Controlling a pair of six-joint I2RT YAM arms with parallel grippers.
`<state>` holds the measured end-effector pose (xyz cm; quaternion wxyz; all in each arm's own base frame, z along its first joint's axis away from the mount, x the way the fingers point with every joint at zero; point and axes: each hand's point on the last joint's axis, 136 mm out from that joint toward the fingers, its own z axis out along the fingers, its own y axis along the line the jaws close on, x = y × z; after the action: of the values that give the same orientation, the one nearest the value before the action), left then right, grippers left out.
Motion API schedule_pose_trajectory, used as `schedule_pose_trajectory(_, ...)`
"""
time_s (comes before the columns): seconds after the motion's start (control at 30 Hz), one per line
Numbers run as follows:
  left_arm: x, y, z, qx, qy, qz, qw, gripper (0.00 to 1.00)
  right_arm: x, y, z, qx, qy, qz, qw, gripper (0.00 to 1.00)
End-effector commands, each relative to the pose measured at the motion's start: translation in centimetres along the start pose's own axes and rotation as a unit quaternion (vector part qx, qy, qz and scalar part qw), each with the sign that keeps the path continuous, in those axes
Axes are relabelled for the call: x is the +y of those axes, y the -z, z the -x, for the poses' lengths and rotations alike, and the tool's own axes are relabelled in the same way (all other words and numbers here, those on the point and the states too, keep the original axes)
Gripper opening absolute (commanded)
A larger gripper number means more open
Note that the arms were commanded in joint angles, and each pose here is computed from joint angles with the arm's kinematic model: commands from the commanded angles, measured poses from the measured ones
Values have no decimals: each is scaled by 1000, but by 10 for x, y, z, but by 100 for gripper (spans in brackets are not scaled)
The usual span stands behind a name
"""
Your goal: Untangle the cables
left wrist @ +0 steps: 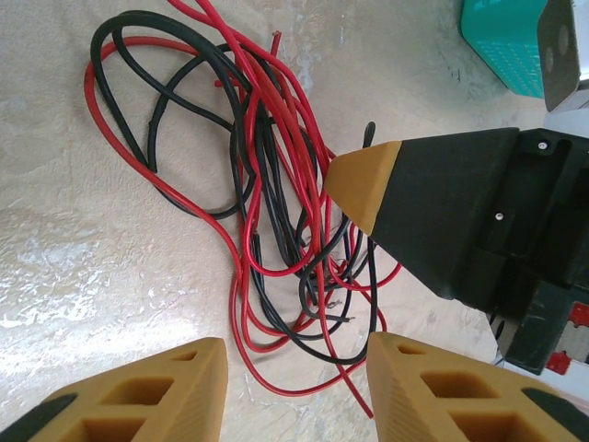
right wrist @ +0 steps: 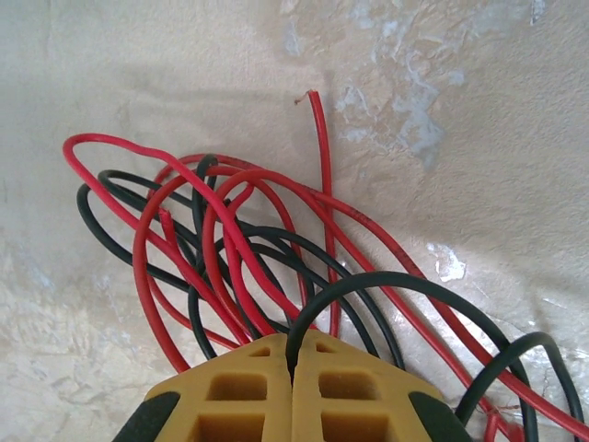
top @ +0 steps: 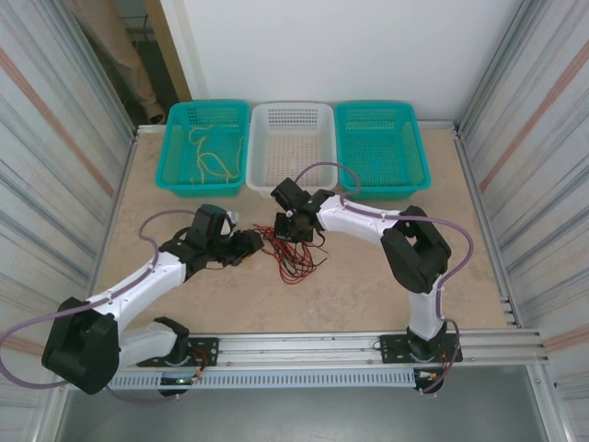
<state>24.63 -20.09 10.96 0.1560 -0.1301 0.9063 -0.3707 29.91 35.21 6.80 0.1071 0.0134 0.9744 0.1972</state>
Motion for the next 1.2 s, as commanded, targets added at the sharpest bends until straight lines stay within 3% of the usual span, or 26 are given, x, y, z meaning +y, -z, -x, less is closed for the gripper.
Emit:
schedule_pose_trajectory(0.0, -2, -3, -2, 6, -2, -8, 1000, 46, 5, 17, 8, -21, 20, -3, 1000, 0)
schedule_pose_trajectory(0.23, -10, -7, 4, 6, -6, -18, 1000, 49, 43, 87, 4, -95, 105, 38, 989, 0)
schedule_pose_trajectory(0.53, -30, -22, 6, 14, -4, -55, 998, 64, 95, 189, -15, -180, 166, 177, 953, 0)
schedule_pose_trajectory(0.8, -18, -43, -1, 38, 15, -33, 999, 53, 116, 288, -10, -261, 184, 271, 908, 0)
schedule_pose_trajectory(1.17, 7, -62, -11, 61, 40, -3, 997, 47, 105, 407, -7, -362, 208, 331, 846, 0)
